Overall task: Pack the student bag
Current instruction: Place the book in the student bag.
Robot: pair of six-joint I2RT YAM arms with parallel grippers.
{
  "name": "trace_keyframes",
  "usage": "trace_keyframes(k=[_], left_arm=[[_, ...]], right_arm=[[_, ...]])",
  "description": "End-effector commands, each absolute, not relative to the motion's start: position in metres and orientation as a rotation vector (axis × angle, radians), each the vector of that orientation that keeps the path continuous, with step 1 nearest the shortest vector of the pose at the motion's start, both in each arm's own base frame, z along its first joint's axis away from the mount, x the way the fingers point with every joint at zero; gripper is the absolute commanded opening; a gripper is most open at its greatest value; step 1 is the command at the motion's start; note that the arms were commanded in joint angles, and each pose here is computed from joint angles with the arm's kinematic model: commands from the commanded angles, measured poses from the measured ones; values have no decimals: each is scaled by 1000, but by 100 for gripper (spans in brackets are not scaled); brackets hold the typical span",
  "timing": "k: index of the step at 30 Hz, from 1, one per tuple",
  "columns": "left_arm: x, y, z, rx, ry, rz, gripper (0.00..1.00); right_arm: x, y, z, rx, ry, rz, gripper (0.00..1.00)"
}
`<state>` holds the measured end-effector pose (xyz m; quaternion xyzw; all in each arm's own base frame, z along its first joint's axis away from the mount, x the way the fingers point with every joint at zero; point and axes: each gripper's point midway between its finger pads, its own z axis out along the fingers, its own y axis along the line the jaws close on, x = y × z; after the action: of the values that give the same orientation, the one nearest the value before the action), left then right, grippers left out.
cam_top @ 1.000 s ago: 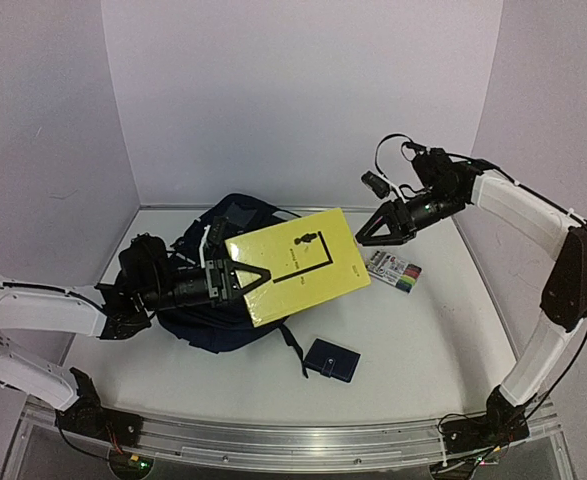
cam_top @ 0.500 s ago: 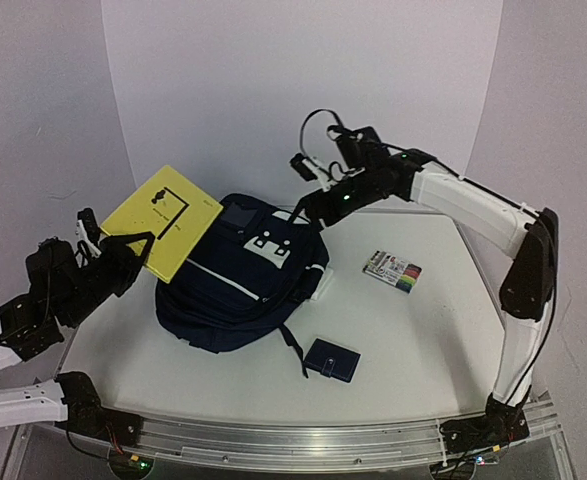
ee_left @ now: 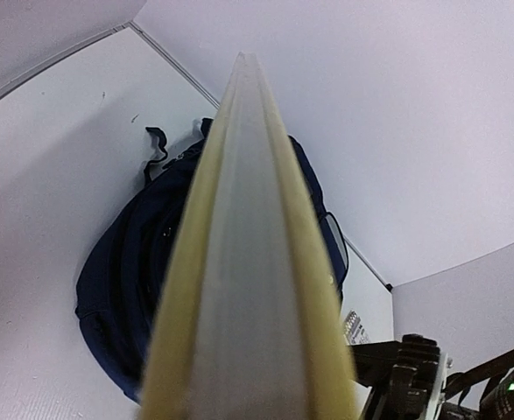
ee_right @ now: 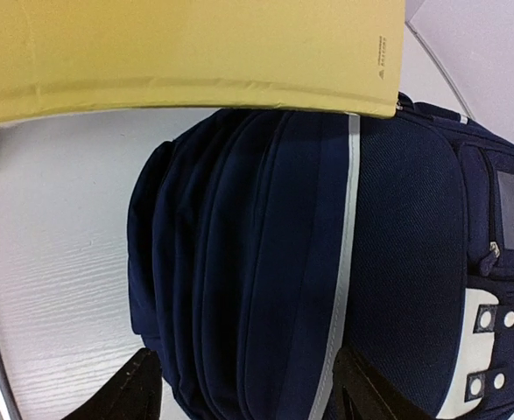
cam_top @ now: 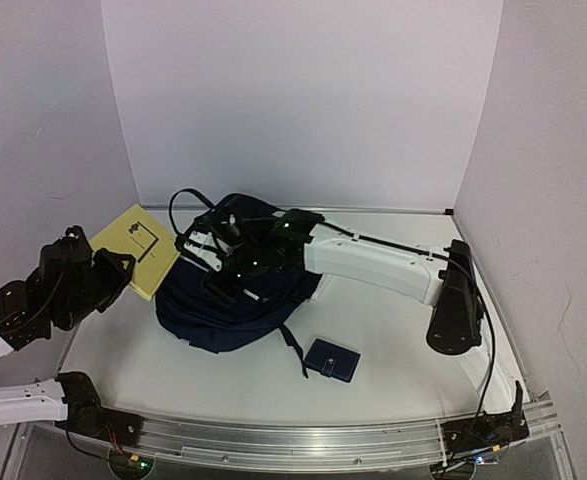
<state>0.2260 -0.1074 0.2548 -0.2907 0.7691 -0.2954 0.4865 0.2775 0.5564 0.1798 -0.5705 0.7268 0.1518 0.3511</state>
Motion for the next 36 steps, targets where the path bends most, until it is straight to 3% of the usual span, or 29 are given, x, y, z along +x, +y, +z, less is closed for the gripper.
trace_keyframes(k=[1,6,9,11,15,18,29,36], left_arm=[[230,-100,301,-778,1738,-791,0],[231,-105,301,-761,1738,-812,0],[234,-113,296,-748,1756,-820,0],[237,-118,293,-741,1769,-821,0],[244,-132,291,-713,1784,-836,0],[248,-143,293,-669,1779,-870,0],[236,-193,323,-329,1729,-1113,0],[219,-235,313,-124,1810,-1274,0]], right_arm=[[302,564,164,-1439,1851,234,67],[320,564,142,-1418,1850,113,67],[330,558,131,-1405,1859,46,61],[341,550,129,-1380,1881,32,50],[365,528,140,-1298,1945,85,14],[377,515,157,-1259,1969,174,1],[408,492,229,-1088,2007,728,0],[428,482,278,-996,1935,898,0]])
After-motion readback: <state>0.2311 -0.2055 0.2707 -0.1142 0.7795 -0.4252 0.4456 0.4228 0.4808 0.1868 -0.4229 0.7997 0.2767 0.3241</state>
